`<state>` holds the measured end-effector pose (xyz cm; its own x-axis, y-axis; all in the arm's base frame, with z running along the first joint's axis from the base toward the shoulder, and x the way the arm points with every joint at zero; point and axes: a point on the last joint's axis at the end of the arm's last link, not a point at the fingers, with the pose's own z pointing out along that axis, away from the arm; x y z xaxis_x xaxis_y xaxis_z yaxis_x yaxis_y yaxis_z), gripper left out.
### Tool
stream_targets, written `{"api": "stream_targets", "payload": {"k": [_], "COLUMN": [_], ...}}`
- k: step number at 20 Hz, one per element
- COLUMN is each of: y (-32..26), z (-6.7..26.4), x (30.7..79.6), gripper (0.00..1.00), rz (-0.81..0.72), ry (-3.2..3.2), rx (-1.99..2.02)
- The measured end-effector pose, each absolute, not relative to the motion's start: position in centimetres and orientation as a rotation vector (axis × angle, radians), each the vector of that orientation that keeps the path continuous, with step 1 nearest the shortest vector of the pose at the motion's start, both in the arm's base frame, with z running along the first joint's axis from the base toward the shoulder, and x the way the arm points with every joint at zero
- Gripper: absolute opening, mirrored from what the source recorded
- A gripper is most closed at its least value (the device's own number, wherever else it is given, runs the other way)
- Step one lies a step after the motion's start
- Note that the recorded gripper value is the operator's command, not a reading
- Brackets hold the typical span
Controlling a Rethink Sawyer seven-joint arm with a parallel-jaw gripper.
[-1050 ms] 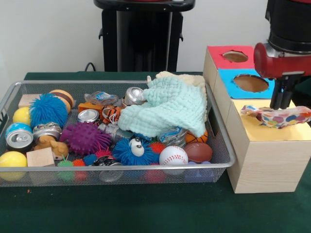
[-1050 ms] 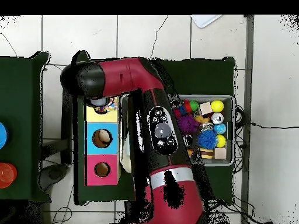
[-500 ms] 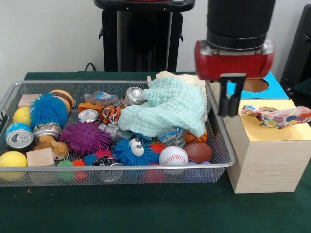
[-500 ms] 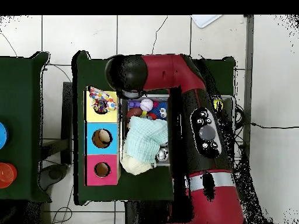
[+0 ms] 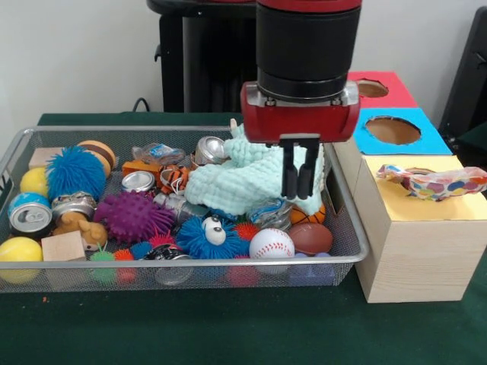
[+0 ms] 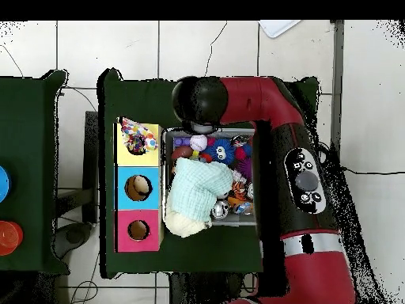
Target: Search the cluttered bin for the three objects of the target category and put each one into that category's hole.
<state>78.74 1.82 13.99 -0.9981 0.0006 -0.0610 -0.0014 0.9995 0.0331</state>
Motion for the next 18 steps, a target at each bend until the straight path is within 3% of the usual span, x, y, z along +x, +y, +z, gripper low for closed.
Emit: {"api": "stream_targets", "payload": {"k": [8, 18], "y": [-0.1, 2.3], "z": [13.7, 14.4], "x": [77.6, 78.6], "gripper": [0.0, 0.0], "rz": [0.043, 0.057], "ry": [3.064, 3.038], "rx": [-0.014, -0.055]}}
